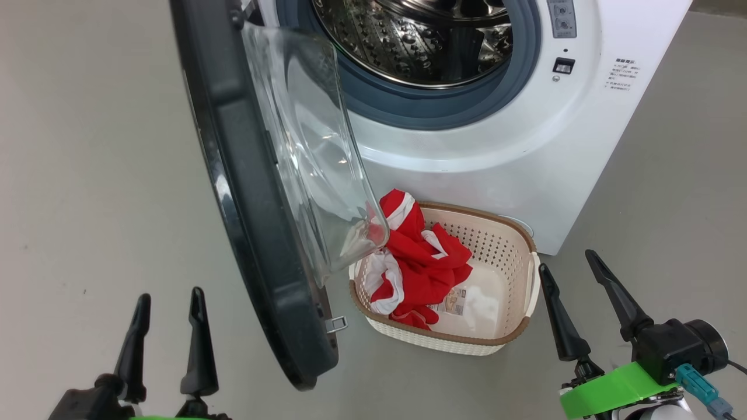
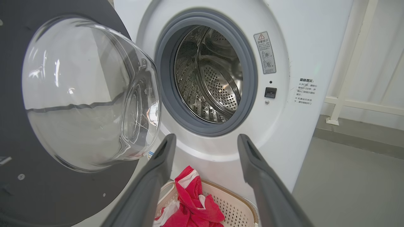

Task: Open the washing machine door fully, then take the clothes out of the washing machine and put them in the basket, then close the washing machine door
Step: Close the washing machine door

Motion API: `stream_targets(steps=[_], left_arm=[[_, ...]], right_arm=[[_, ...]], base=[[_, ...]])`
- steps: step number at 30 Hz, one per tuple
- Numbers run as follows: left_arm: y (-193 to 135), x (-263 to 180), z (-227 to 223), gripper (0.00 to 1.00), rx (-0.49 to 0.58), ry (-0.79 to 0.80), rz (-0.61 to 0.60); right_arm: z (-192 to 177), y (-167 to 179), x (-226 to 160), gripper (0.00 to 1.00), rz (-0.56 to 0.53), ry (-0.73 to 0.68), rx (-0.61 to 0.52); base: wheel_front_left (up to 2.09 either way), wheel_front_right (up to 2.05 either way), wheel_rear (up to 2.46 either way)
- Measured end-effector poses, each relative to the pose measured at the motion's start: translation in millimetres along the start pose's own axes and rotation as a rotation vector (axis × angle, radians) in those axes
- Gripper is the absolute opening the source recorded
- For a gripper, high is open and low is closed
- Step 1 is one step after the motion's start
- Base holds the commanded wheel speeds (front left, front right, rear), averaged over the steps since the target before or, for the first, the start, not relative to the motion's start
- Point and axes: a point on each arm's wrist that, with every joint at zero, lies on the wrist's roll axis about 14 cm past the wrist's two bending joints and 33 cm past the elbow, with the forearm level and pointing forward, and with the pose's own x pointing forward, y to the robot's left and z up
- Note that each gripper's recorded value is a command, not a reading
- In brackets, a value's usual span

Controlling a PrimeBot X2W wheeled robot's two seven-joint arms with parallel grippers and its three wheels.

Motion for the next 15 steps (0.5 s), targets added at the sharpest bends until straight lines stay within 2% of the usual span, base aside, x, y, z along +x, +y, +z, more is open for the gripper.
stream_targets(steps=[7,8,9,10,11,15], left_arm=[[-0.7,1.3,-2.3,1.00,-0.006,0.007,0.001],[-0.8,1.5,-2.5,0.81,-0.006,0.008,0.000],[-0.6,2.0,-2.3,0.47,-0.008,0.008,0.001],[0.1,2.7,-1.8,0.05,-0.014,0.007,0.004],[0.9,3.6,-0.7,0.00,-0.013,0.004,0.005],[3.8,12.6,12.5,0.00,-0.054,-0.034,0.016]], right_arm=[[-1.2,-1.5,1.4,1.00,-0.003,0.002,0.002],[-0.1,-1.7,2.6,1.00,-0.003,-0.002,0.002],[0.7,-1.8,3.6,1.00,-0.003,-0.005,0.001],[0.7,-1.9,3.7,1.00,-0.003,-0.005,0.002],[0.5,-2.0,3.7,1.00,-0.003,-0.005,0.002],[-0.3,-3.1,3.9,1.00,-0.006,-0.003,0.002]], base=[[0.00,0.00,0.00],[0.00,0.00,0.00],[0.00,0.00,0.00],[0.00,0.00,0.00],[0.00,0.00,0.00],[0.00,0.00,0.00]])
